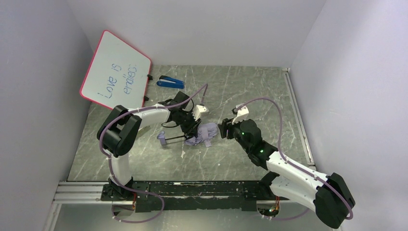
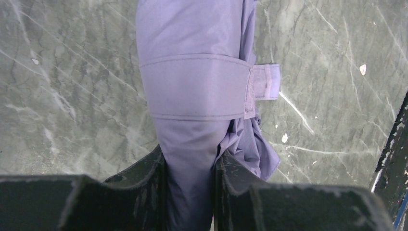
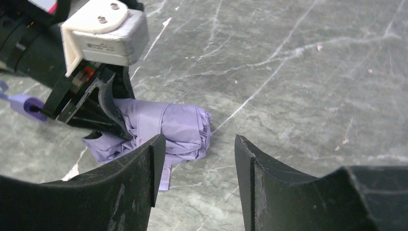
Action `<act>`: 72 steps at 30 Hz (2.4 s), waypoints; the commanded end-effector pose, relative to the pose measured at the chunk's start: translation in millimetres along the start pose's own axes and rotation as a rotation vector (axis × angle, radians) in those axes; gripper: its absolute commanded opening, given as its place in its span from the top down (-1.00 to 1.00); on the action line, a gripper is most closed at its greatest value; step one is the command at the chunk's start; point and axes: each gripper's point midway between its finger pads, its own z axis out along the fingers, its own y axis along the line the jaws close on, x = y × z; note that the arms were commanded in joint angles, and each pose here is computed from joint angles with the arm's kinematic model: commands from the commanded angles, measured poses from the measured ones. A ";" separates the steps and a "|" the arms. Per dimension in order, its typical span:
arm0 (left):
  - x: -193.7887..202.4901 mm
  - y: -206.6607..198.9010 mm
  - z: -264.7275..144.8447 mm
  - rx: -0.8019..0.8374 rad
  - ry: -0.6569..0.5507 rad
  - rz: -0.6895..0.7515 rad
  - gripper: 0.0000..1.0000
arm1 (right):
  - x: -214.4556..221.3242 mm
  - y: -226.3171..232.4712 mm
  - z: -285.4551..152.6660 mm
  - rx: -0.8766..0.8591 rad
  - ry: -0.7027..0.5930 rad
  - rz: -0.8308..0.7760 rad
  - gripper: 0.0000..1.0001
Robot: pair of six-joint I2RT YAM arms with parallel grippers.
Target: Put away the umbrella
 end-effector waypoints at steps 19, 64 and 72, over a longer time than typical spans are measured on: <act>22.7 7.6 8.2 -0.077 0.102 -0.062 0.90 | 40.1 1.6 -1.5 0.258 0.147 0.824 -0.10; 42.7 7.8 8.9 -0.168 0.185 -0.265 0.90 | 147.8 28.7 19.2 0.425 0.323 1.178 0.30; 42.8 8.6 10.2 -0.167 0.191 -0.267 0.90 | 135.7 33.1 24.7 0.331 0.250 1.215 0.28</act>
